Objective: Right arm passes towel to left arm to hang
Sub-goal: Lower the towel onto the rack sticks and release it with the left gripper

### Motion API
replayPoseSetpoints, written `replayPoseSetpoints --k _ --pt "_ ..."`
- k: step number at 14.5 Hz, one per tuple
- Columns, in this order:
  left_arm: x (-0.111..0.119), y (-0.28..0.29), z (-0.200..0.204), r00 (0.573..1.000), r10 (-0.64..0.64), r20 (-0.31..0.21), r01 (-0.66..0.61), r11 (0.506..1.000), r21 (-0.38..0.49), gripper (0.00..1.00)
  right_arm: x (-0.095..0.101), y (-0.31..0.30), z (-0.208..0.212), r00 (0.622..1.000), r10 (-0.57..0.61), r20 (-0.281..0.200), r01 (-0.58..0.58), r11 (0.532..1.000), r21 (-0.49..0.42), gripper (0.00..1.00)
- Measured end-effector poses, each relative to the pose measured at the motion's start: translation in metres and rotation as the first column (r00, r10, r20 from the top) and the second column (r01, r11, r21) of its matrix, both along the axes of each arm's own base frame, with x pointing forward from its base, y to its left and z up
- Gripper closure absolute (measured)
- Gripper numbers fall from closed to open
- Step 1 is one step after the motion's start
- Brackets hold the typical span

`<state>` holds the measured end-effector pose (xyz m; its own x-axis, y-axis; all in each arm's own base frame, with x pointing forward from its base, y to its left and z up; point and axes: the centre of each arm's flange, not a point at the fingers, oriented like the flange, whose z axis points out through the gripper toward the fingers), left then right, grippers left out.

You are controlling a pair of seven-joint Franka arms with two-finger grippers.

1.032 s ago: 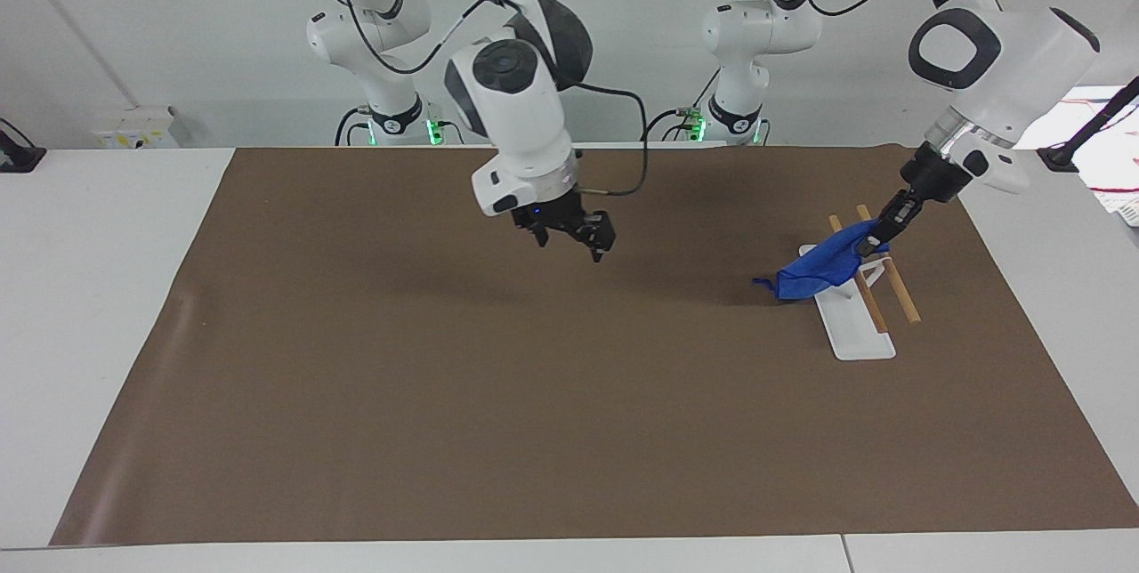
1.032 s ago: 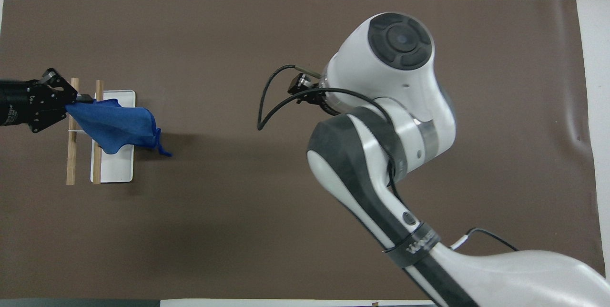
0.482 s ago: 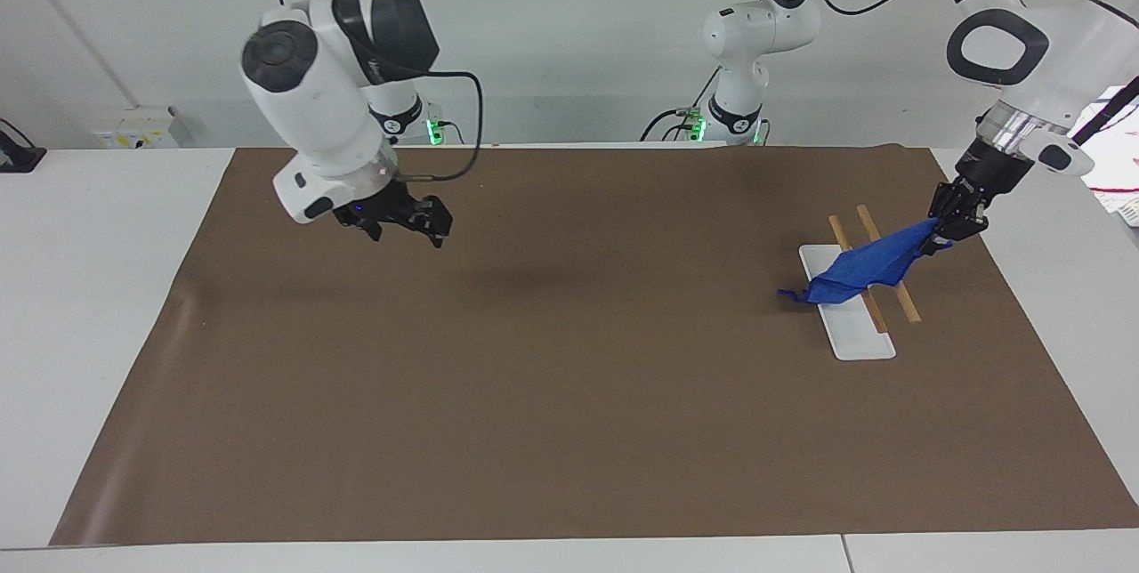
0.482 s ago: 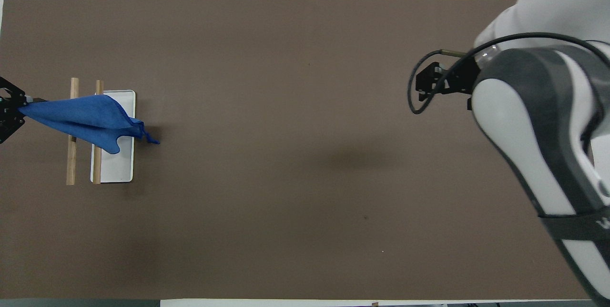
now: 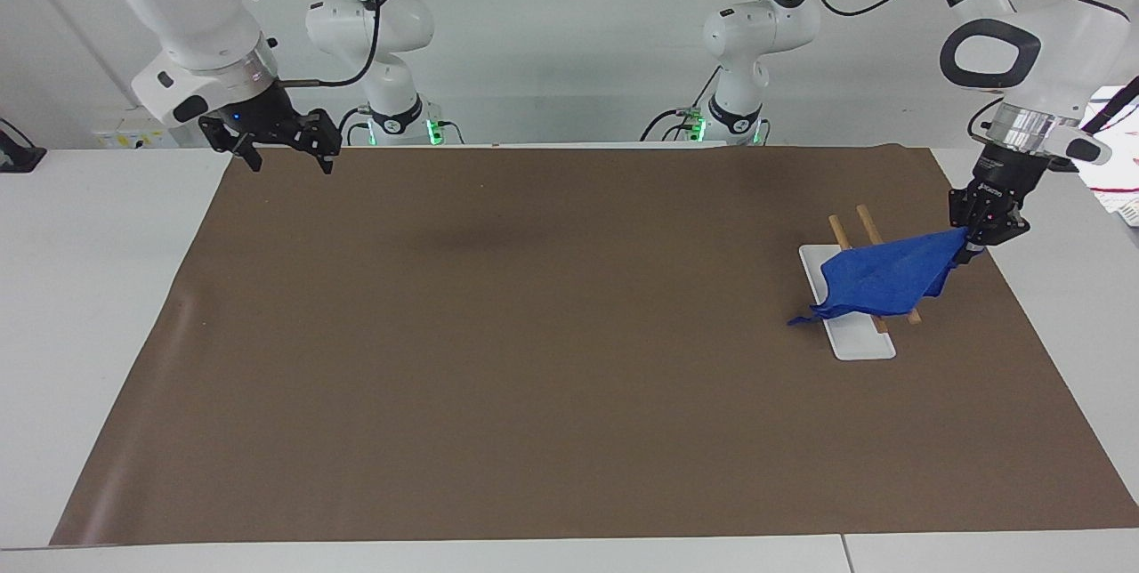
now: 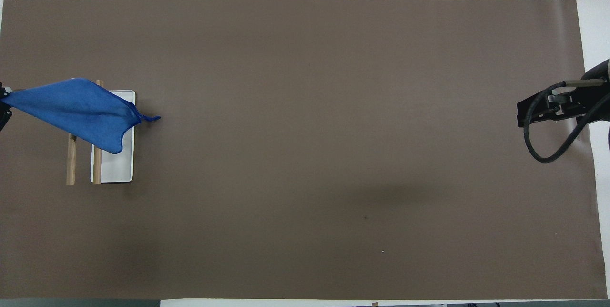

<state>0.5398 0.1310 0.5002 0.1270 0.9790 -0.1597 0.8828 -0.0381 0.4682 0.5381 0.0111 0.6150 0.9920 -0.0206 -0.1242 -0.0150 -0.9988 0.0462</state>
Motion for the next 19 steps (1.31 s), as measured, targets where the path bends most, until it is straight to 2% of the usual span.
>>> replayPoseSetpoints --k 5,9,15,19 --pt "-0.014 -0.017 0.029 0.994 0.113 -0.015 -0.114 0.99 -0.083 0.98 -0.002 -0.025 -0.024 1.0 0.016 -0.009 -0.016 1.0 0.009 0.0" --pt "-0.02 -0.025 0.024 0.985 0.171 -0.032 -0.173 0.979 -0.11 0.98 -0.003 -0.034 -0.026 1.0 0.001 -0.016 -0.001 1.0 0.01 0.0" --pt "-0.016 -0.006 -0.006 0.96 0.277 0.05 -0.272 0.959 -0.08 0.98 -0.007 -0.041 -0.028 0.999 -0.014 -0.029 0.014 1.0 0.011 0.0" --pt "-0.012 0.013 -0.023 0.947 0.319 0.048 -0.315 0.947 -0.068 0.98 -0.007 -0.041 -0.027 1.0 -0.014 -0.026 0.014 1.0 0.011 0.0"
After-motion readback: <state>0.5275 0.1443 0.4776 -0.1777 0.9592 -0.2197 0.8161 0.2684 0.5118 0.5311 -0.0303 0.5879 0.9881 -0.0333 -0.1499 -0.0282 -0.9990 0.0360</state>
